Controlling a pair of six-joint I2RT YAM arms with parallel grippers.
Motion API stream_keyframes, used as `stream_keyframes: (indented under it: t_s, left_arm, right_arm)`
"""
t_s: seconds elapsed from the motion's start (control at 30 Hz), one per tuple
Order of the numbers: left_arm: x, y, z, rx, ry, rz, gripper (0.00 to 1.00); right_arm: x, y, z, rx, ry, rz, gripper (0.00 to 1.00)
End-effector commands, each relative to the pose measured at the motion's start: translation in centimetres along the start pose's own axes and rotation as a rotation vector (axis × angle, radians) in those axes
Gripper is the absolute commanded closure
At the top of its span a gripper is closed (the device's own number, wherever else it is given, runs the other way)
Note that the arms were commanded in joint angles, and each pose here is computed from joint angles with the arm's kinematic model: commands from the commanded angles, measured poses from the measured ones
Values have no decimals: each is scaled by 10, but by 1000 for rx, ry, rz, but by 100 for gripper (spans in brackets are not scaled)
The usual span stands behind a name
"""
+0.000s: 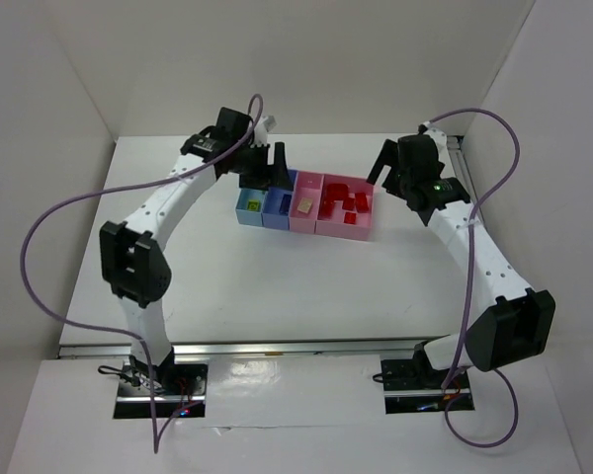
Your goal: Sort the legos into containers by color
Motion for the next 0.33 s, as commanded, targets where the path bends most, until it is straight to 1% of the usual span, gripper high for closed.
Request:
stream_keyframes:
  t_s: [0.0, 0.03, 0.1, 0.13, 0.17, 0.3]
  left_arm:
    - [50, -10, -28, -73, -58, -69, 14]
    - [68, -13, -32, -85, -55, -107, 16]
    - [74, -25, -19, -73, 7, -117, 16]
    - [89, -28, -21, -90, 12, -151, 16]
    - [91, -35, -9, -81, 69, -161, 16]
    - [116, -42, 1, -60, 131, -309, 14]
  right_arm:
    - [2, 4, -20, -49, -124, -28, 0]
    - [1, 1, -21, -46, -128, -20, 0]
    - [5, 0, -22, -48, -125, -27, 0]
    - [6, -2, -24, -55, -139, -21, 0]
    - [7, -4, -25, -54, -140, -19, 0]
    - [8, -18, -32, -49, -149, 13, 0]
Point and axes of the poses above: each gripper's point midway between its finger pads, its own x axis back along the fingers, its own z axis along the line the jaws close on, y = z × x, the point moved 5 cm from there along x, back along the fingers, and after that the axes turned 11 degrees about x, right-handed, at the moved point
